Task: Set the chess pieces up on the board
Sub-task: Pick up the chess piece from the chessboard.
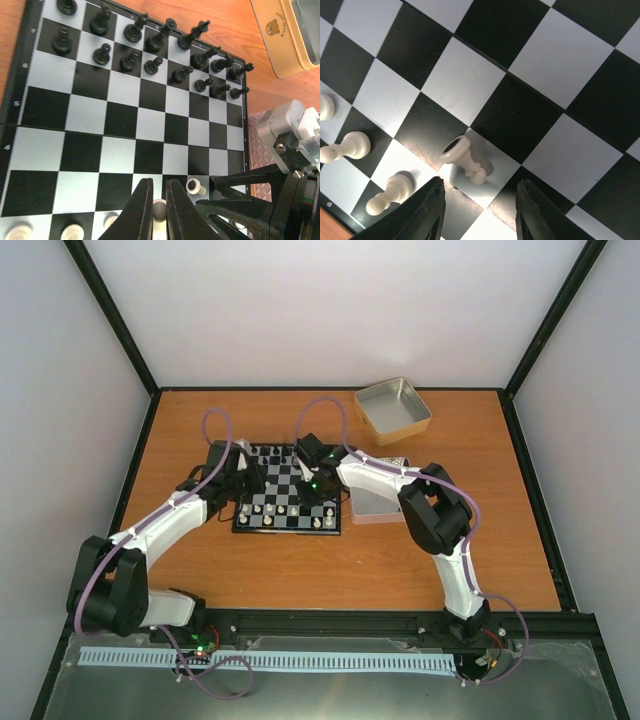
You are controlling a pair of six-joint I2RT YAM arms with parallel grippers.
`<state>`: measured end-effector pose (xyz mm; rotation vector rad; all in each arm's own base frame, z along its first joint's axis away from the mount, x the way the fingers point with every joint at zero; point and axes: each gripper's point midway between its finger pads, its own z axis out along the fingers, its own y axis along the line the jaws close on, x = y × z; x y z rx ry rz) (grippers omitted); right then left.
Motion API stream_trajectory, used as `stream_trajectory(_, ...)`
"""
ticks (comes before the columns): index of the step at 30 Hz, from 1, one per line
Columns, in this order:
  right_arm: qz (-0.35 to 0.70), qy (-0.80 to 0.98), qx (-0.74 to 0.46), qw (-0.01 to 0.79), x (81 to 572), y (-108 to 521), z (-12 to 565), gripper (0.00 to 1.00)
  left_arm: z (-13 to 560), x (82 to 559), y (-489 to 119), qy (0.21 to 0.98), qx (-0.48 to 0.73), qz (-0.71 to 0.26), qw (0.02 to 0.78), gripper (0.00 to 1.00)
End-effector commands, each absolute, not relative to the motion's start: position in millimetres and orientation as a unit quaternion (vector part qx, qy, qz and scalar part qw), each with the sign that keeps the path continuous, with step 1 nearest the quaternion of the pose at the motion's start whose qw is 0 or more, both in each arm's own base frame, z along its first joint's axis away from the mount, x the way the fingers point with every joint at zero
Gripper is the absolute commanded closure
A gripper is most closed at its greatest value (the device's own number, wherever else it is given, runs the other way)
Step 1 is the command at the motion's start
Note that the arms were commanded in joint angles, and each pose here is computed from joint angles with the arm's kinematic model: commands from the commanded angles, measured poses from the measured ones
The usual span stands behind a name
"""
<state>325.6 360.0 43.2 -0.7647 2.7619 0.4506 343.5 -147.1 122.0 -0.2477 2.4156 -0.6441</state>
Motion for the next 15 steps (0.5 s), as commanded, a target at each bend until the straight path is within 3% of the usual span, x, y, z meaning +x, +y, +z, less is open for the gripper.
stream_trajectory(1, 0.128, 0.948, -0.262, 0.126, 331, 360, 40, 0.61, 129, 344, -132, 0.909, -0.125, -0.223, 0.329, 0.99)
stream_trajectory(15, 0.096, 0.948, -0.278, 0.121, 342, 370, 34, 0.67, 130, 338, -137, 0.911, -0.111, -0.235, 0.322, 0.99)
